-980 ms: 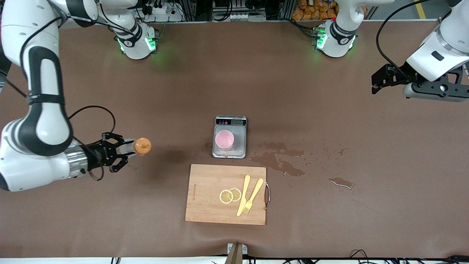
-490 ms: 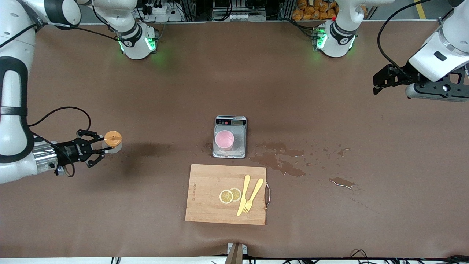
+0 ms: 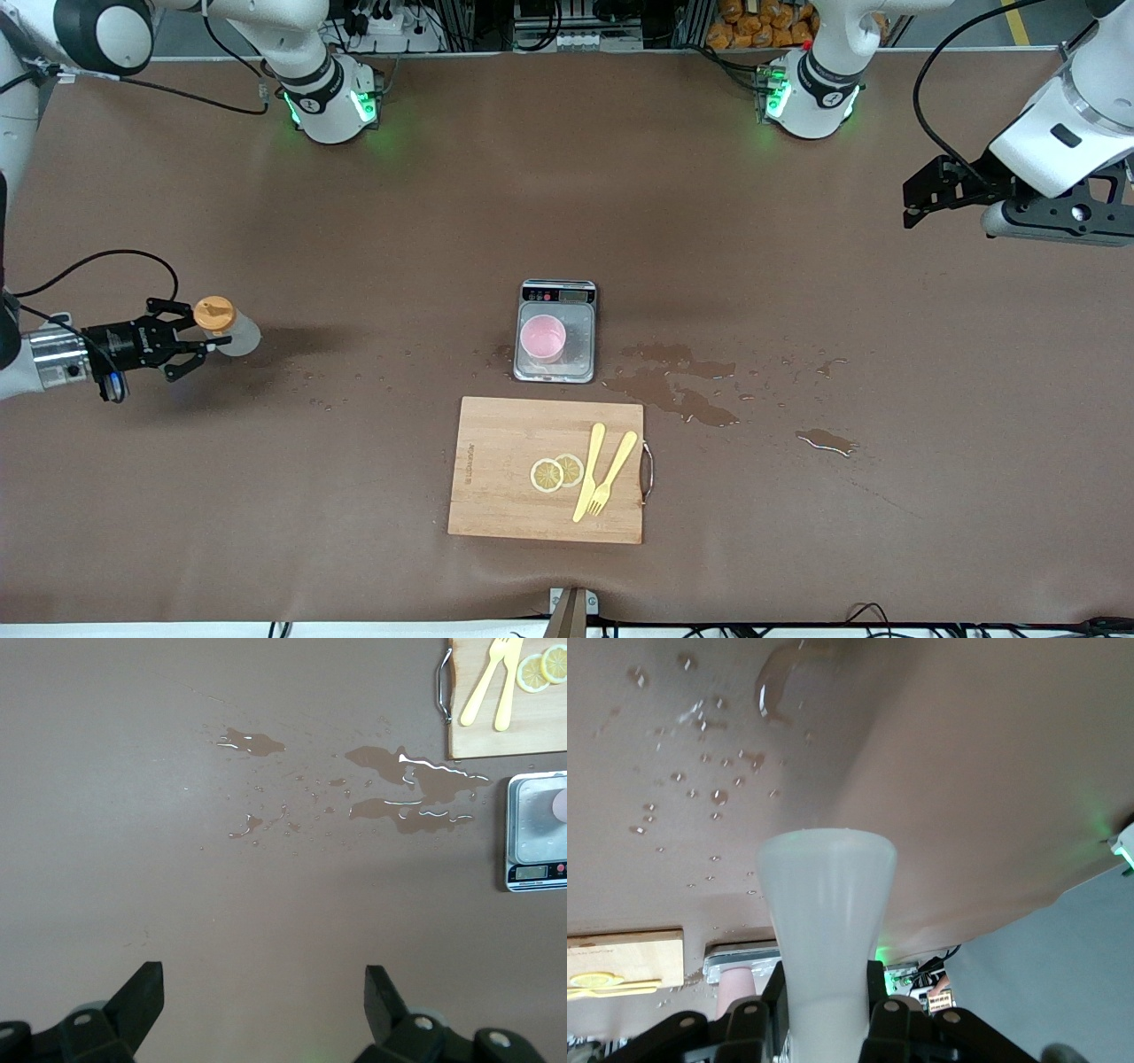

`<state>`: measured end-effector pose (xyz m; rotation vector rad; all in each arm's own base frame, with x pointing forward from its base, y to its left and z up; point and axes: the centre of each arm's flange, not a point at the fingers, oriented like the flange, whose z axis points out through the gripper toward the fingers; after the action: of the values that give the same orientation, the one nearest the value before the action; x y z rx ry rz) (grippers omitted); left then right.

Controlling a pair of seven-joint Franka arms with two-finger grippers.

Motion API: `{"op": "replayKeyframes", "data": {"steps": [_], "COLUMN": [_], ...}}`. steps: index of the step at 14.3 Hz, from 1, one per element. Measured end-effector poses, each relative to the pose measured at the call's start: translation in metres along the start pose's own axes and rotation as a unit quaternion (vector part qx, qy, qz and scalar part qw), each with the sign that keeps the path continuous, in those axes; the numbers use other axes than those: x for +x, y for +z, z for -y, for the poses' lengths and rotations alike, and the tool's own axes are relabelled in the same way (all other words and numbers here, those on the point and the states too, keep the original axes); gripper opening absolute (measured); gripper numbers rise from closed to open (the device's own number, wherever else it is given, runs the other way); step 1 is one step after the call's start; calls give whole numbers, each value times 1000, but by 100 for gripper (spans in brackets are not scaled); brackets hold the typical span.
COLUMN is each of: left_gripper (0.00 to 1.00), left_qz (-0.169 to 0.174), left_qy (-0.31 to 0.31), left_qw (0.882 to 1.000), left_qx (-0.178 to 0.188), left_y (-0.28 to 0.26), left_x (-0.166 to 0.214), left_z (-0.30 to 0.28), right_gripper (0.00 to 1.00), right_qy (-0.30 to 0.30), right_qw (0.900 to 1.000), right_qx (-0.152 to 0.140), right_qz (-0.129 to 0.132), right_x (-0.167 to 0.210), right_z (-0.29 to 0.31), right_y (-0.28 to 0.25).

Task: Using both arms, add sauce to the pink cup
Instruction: 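Carry the bottle back from the cup with the right gripper, then set the bottle upright on the table with the right gripper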

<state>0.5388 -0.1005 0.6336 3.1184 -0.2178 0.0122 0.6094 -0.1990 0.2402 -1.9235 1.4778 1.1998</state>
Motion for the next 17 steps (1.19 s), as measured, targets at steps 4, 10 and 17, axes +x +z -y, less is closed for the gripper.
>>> {"op": "replayKeyframes", "data": {"steps": [4, 10, 17], "left_gripper": [100, 100, 100], "left_qz": [0, 0, -2], "left_qy": [0, 0, 2], "left_qw": [1000, 1000, 1000], "left_qx": [0, 0, 0], "left_y": [0, 0, -1], "left_x": [0, 0, 0], "left_z": [0, 0, -2], "right_gripper": [37, 37, 80], "right_qy": [-17, -37, -42], "right_qw": [998, 993, 993], "right_qx": [26, 44, 49], "right_qz": [50, 103, 100], "right_x": [54, 103, 109], "right_z": [-26, -38, -33], "right_y": [11, 45, 48]}}
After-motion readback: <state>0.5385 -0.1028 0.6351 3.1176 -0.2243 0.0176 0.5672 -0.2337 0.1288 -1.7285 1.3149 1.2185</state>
